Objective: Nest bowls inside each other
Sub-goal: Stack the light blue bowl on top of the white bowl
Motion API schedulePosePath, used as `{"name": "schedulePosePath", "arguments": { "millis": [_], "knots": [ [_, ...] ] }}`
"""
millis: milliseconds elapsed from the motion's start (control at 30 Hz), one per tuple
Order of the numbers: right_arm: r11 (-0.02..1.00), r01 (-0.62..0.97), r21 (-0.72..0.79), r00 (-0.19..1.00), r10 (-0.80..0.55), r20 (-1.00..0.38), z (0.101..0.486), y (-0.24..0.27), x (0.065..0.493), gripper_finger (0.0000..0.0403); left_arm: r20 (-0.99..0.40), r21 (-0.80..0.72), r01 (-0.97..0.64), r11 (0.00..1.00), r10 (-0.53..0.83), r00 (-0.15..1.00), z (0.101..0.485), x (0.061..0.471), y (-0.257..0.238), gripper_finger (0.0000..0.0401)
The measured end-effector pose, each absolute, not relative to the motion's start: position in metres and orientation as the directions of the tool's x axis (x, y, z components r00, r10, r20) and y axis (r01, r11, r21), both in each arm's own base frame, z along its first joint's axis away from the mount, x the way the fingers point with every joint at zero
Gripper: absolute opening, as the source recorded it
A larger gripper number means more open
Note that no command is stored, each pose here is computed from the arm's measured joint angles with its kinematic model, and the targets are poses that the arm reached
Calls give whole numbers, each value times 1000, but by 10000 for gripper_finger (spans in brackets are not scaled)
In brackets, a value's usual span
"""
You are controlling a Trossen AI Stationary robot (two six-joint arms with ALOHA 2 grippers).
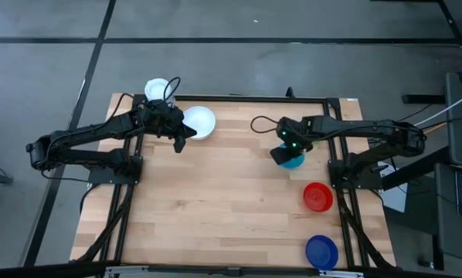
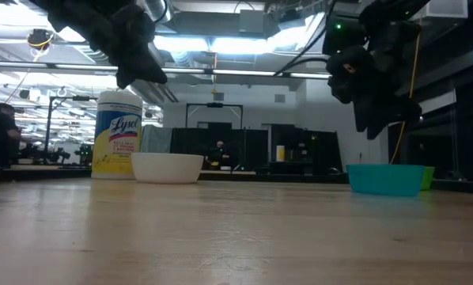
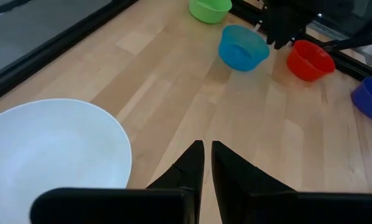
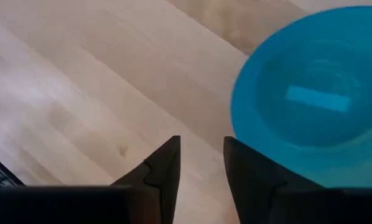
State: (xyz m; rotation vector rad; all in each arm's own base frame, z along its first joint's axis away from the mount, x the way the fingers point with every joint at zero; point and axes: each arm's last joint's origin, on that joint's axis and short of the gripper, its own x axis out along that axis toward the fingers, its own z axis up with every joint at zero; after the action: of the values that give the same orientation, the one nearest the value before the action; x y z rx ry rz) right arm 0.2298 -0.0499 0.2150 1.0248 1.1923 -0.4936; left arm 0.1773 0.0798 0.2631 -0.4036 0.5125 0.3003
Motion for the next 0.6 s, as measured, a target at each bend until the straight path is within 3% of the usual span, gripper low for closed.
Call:
{"name": "schedulePosePath", "arguments": {
  "millis": [400, 600],
  "knots": [
    [473, 807, 354, 291, 203, -935, 186, -46, 253, 147, -527, -293, -356, 888, 160, 835, 263, 177, 79, 29],
    [476, 806, 353, 299, 186, -936, 178, -48, 260, 138, -526, -297, -350, 889, 153, 836, 263, 177, 79, 29]
  ]
}}
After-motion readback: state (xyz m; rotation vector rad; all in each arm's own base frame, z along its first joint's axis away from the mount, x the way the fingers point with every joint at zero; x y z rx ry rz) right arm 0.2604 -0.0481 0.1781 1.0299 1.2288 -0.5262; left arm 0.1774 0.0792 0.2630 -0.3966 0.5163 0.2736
